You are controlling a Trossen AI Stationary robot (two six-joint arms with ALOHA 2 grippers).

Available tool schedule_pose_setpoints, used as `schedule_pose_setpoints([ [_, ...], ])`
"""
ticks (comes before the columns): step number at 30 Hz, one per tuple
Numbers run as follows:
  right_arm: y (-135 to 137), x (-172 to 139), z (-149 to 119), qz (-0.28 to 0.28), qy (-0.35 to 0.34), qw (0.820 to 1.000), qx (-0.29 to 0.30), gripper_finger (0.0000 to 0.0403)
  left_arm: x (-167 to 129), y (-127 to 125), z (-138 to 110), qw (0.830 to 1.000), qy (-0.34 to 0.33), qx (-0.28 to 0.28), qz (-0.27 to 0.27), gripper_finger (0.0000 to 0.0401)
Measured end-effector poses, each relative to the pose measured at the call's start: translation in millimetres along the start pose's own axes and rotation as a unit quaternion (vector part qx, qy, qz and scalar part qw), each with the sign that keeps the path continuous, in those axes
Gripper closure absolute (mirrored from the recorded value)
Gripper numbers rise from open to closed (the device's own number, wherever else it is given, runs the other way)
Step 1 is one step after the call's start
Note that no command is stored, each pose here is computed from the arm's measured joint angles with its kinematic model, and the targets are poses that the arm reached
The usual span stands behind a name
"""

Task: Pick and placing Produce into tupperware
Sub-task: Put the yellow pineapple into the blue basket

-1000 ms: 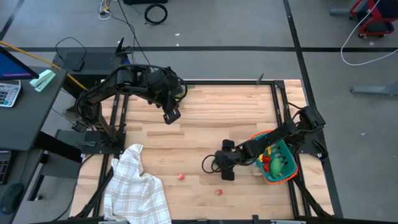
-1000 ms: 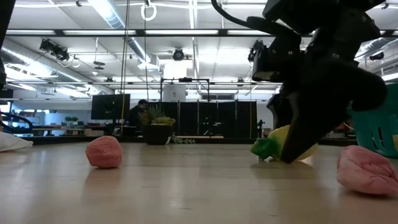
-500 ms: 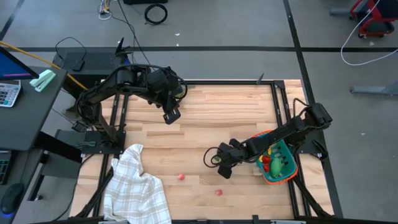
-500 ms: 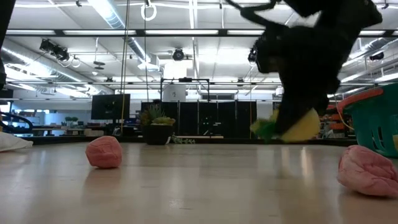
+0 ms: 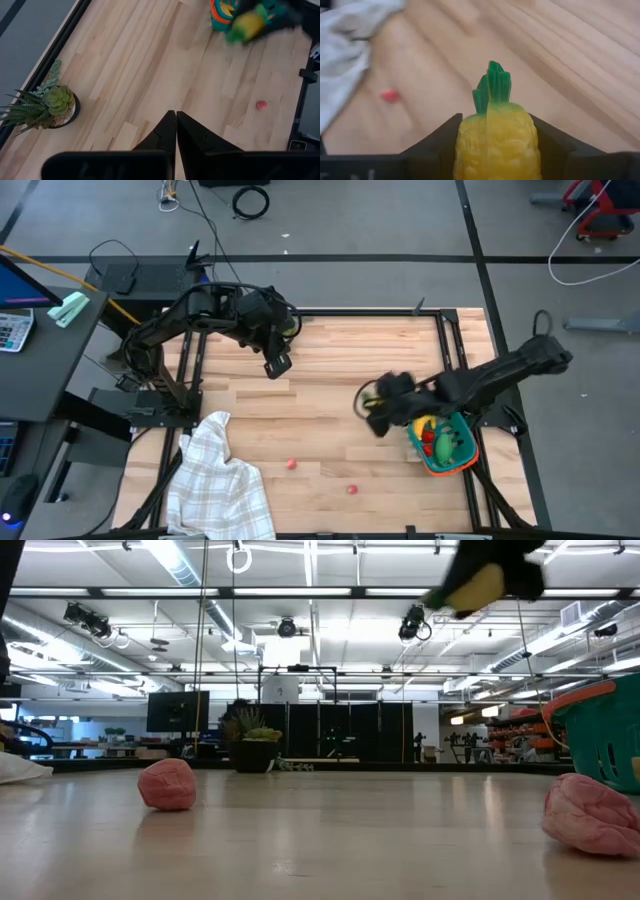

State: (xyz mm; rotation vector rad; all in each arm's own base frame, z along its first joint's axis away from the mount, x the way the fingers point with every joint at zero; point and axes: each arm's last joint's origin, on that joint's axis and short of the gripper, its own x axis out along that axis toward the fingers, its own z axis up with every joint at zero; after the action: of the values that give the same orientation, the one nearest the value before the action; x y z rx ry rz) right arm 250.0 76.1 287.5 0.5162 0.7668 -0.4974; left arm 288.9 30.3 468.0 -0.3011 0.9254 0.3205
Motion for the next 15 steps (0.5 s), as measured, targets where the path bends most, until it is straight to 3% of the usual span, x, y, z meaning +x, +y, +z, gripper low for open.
schedule_pose_setpoints([
  [7, -37, -47, -17, -0.093, 0.110, 0.986, 0.083, 0.0201, 0, 0, 0, 1.000, 0.000, 0.000, 0.000, 0.0370],
  [10, -45, -47, -35, -0.120, 0.164, 0.973, 0.107, 0.0202, 0, 0, 0, 1.000, 0.000, 0.000, 0.000, 0.0367],
  [15, -52, -34, -62, -0.151, 0.187, 0.962, 0.126, 0.0203, 0, 0, 0, 1.000, 0.000, 0.000, 0.000, 0.0373],
])
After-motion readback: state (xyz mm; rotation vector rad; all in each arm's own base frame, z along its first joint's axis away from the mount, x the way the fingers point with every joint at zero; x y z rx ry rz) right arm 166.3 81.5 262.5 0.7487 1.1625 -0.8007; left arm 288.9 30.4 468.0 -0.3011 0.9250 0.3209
